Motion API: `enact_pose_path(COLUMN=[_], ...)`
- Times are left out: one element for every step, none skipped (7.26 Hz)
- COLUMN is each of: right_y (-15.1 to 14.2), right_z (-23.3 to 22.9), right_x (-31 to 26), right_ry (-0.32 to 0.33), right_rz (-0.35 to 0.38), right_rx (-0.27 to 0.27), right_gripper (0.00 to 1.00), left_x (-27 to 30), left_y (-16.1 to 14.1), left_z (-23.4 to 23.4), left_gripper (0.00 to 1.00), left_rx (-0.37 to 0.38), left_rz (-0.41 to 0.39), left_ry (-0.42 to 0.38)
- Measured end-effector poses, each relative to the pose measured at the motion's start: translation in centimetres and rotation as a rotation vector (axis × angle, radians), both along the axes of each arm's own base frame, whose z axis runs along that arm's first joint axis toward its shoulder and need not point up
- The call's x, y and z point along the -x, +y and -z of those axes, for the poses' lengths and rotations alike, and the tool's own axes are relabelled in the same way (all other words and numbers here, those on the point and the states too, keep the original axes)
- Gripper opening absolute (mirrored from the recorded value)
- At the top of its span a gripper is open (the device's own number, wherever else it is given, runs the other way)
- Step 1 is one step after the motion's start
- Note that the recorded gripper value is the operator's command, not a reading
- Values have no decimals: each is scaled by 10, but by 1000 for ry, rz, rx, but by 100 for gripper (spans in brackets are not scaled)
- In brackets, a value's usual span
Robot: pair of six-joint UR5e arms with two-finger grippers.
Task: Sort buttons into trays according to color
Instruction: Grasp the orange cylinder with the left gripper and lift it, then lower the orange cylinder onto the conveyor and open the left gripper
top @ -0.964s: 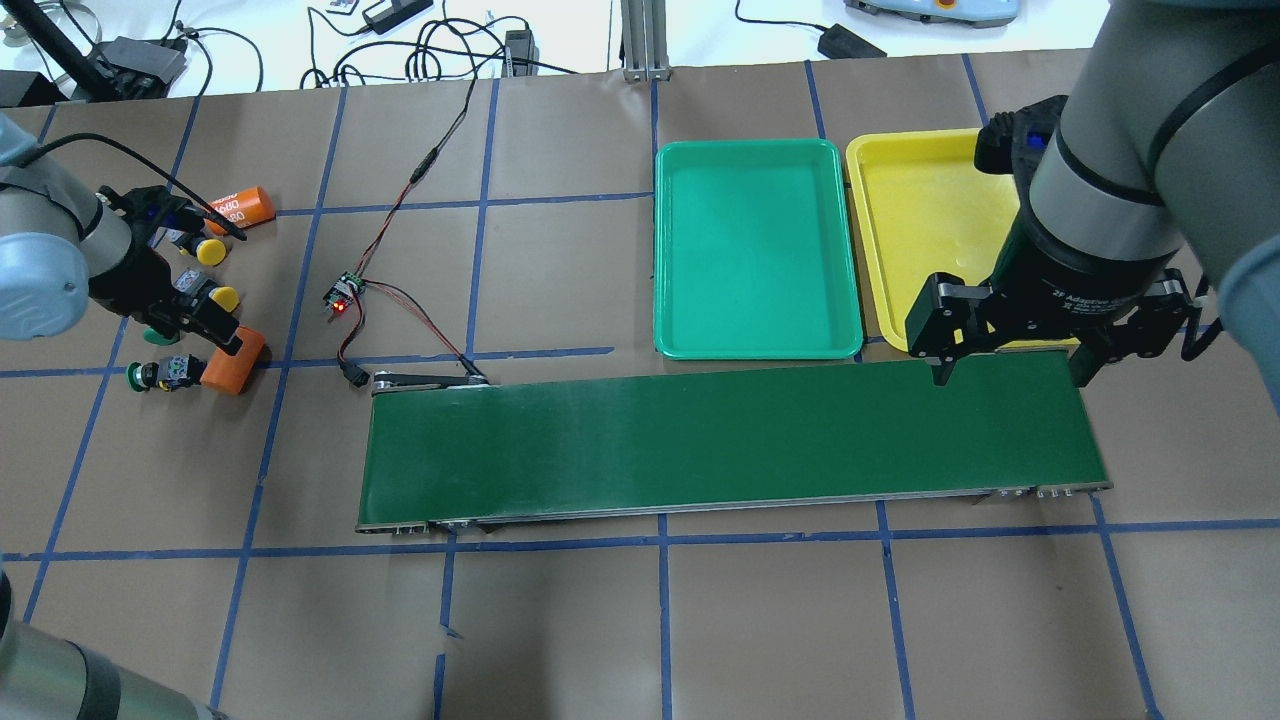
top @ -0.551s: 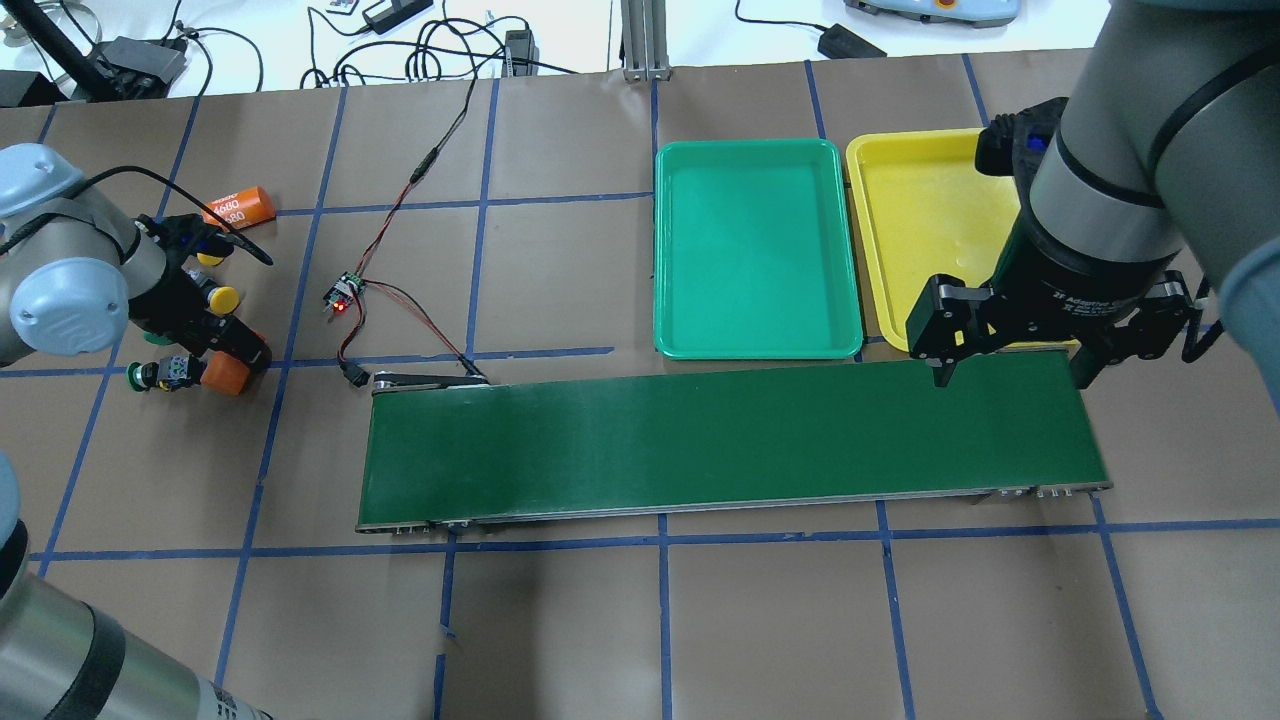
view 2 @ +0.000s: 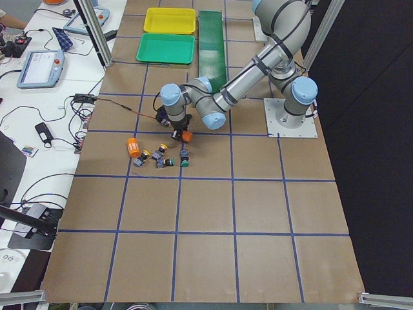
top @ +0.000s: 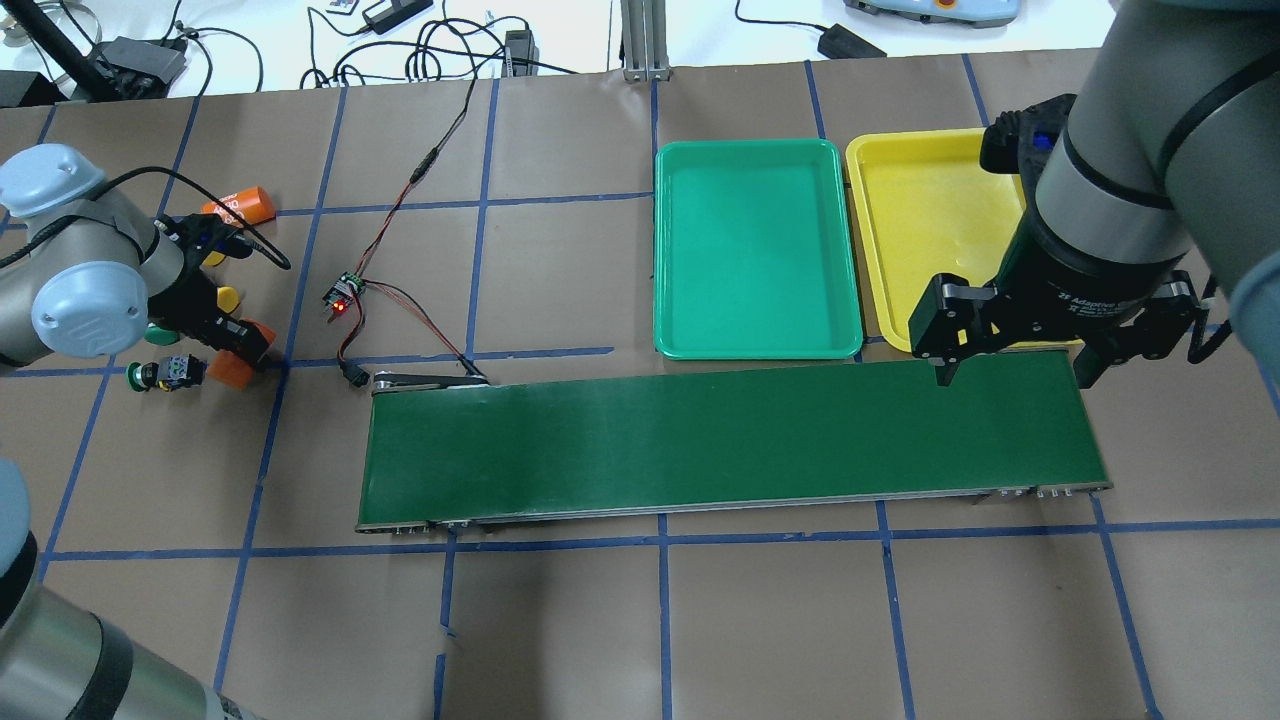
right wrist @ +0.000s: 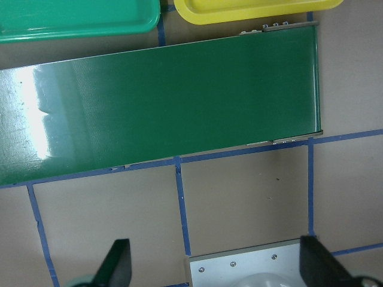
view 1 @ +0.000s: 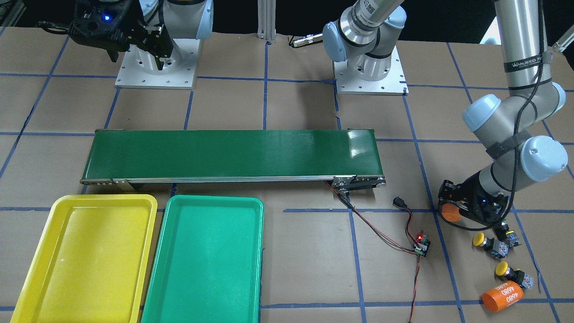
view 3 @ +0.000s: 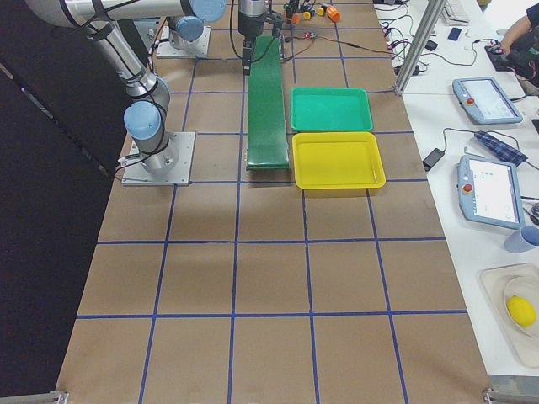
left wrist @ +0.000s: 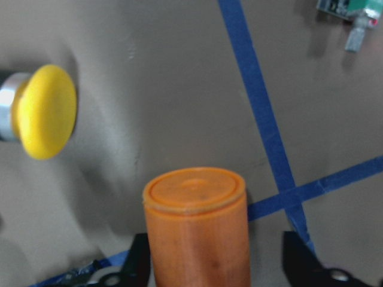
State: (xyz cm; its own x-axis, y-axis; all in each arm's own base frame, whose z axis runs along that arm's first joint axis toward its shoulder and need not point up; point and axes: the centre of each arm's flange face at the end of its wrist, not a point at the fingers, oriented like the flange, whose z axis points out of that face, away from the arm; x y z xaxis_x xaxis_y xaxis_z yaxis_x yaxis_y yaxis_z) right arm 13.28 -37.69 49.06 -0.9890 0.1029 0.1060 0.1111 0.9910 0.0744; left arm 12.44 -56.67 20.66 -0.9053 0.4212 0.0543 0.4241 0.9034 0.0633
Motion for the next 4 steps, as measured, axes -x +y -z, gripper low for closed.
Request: enact_pose_path(right_y=[0,0,0,0], right_z=[0,0,0,1], right_x=[0,0,0,1], right_ry=[0,0,0,0], right_rz=[1,3,5,7], right_rx=[1,1,1,0], right_gripper=[100,100,100,100], left_x=[41,85,125,156], left_y=[8,26,57,89], left_z=[-28,-52,-68,-73], left_gripper=[0,0,0,0], left_rx=[12,24,34,39], left_rz=[63,138,253,379], left_ry=[-5,-8,-3,15])
